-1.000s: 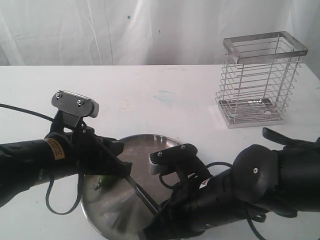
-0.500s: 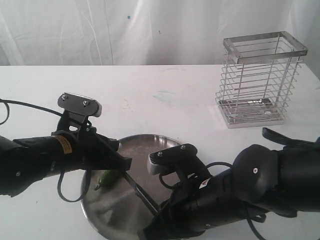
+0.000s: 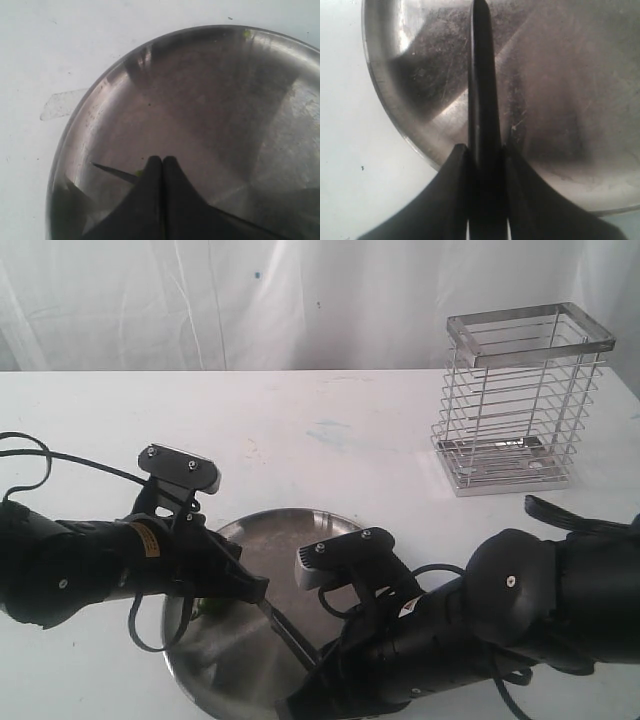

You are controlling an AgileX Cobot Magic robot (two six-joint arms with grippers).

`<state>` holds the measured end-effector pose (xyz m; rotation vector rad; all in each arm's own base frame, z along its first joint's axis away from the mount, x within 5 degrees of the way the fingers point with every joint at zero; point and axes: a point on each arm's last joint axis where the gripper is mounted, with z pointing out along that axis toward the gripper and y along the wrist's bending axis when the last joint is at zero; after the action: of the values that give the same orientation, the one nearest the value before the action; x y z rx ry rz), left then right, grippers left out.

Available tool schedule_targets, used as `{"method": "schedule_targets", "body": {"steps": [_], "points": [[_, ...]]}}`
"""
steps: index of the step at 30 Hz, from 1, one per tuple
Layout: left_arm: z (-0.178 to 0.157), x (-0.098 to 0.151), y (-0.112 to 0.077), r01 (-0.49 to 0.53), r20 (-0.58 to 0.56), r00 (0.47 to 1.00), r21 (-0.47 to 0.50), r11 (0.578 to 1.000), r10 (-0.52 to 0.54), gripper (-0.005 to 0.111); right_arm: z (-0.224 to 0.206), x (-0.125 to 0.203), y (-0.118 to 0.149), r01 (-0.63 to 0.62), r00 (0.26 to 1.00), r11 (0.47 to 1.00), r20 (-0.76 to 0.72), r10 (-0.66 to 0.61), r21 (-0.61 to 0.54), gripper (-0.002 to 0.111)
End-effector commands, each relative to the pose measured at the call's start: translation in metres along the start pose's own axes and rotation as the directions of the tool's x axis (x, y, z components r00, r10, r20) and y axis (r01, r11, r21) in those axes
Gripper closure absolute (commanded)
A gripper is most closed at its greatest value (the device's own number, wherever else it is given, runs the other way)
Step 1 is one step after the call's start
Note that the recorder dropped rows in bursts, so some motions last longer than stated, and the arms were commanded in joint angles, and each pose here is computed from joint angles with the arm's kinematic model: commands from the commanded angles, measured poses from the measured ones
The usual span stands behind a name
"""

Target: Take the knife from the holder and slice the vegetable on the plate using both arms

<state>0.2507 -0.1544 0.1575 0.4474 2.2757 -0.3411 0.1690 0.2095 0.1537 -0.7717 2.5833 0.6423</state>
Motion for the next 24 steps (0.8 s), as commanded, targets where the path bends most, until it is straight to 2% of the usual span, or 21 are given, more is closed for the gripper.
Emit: {"method": "schedule_targets", "body": {"steps": [1,18,24], "points": [[0.0,-0.004,0.0,0.023,0.026,0.999,0.003,1.0,-0.023,0.107,0.001,0.001,0.001,-0.003,1.0,1.0,-0.006,0.003,-0.002,0.108],[0.0,-0.007,-0.001,0.01,0.039,0.999,0.009,1.0,-0.01,0.107,0.001,0.001,0.0,-0.003,1.0,1.0,-0.002,0.003,0.001,0.108],[0.02,0.007,0.001,-0.011,-0.002,1.0,-0.001,1.0,0.011,0.107,0.001,0.001,0.0,-0.003,1.0,1.0,-0.002,0.003,0.001,0.108]]}}
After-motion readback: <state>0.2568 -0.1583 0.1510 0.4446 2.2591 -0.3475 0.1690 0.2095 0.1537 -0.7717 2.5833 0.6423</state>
